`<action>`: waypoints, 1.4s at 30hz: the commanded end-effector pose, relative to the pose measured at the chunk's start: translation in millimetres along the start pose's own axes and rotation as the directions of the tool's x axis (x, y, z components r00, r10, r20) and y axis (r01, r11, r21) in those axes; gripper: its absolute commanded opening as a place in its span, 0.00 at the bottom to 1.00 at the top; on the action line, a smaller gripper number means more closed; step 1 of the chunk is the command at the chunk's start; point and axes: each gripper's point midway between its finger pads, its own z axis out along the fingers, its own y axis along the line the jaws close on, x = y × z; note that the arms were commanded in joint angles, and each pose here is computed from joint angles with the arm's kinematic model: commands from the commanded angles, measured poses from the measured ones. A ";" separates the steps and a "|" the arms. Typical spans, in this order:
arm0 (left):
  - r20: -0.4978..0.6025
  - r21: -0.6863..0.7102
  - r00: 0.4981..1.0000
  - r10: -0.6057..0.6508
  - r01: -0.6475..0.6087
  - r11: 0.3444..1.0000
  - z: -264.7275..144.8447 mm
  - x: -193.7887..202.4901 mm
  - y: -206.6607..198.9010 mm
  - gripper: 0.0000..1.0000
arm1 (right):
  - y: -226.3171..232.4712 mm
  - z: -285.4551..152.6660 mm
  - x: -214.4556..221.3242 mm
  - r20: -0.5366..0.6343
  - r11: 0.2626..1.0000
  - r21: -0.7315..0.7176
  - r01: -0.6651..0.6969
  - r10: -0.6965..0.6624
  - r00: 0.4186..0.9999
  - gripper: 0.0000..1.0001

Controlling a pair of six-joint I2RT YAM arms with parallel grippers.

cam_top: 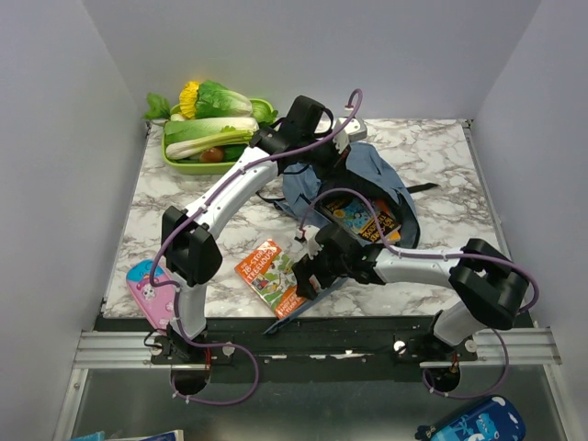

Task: Pack the student bag
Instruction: Pick up the book from the center of the board.

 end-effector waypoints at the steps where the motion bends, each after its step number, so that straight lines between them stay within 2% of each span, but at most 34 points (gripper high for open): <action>1: 0.046 -0.027 0.998 0.041 -0.040 0.999 -12.1 -15.4 2.0 0.00 | -14.7 -8.2 25.4 -0.113 0.986 0.159 -0.044 0.062 0.992 1.00; 2: 0.047 -0.027 0.998 0.043 -0.042 0.999 -12.0 -15.7 2.2 0.00 | -14.8 -8.7 36.7 -0.159 0.981 0.191 -0.025 0.056 0.986 1.00; 7: 0.053 -0.024 0.998 0.044 -0.043 0.999 -12.6 -18.0 1.4 0.00 | -9.5 -3.6 35.5 -0.158 0.974 0.226 -0.032 0.069 0.985 0.98; 10: 0.050 -0.027 0.998 0.050 -0.049 0.998 -13.5 -17.7 1.5 0.00 | -9.8 2.7 37.3 -0.169 0.970 0.237 -0.057 0.099 0.981 0.79; 11: 0.049 -0.028 0.997 0.053 -0.052 0.998 -15.0 -18.3 1.0 0.00 | -10.0 3.9 39.1 -0.176 0.968 0.242 -0.068 0.113 0.978 0.59; 13: 0.048 -0.031 0.997 0.060 -0.059 0.998 -16.7 -18.8 0.7 0.00 | -12.2 6.7 45.8 -0.195 0.963 0.256 -0.086 0.138 0.971 0.36; 14: 0.044 -0.032 0.997 0.065 -0.064 0.997 -16.6 -17.5 1.0 0.00 | -18.6 6.1 46.6 -0.190 0.952 0.295 -0.081 0.142 0.972 0.01; 18: 0.041 -0.033 0.996 0.074 -0.073 0.997 -19.0 -17.6 0.0 0.00 | -26.9 1.4 56.4 -0.214 0.936 0.344 -0.071 0.152 0.965 0.01; 23: 0.034 -0.042 0.996 0.077 -0.076 0.996 -18.4 -15.7 2.2 0.00 | -37.7 -16.5 46.3 -0.171 0.908 0.414 -0.053 0.135 0.976 0.01; 27: 0.024 -0.073 0.996 0.084 -0.082 0.994 -16.9 -13.2 9.2 0.00 | -20.2 -59.1 -22.6 0.044 0.928 0.371 -0.036 0.021 0.999 0.01; 30: 0.017 -0.092 0.996 0.083 -0.081 0.992 -14.5 -11.9 14.7 0.00 | -9.1 -92.7 -64.1 0.147 0.932 0.361 0.015 -0.073 0.986 0.00; 31: 0.015 -0.095 0.997 0.078 -0.076 0.993 -12.4 -10.8 16.8 0.00 | 0.3 -115.1 -86.2 0.228 0.939 0.345 0.009 -0.093 0.969 0.00; 36: 0.009 -0.115 0.998 0.067 -0.066 0.991 -9.3 -8.6 23.3 0.00 | 23.0 -167.8 -110.2 0.372 0.959 0.278 0.056 -0.161 0.914 0.00; 42: 0.000 -0.121 0.999 0.048 -0.047 0.992 -6.3 -3.6 26.2 0.00 | 10.5 -240.5 -124.8 0.480 0.918 0.396 -0.010 -0.198 0.855 0.00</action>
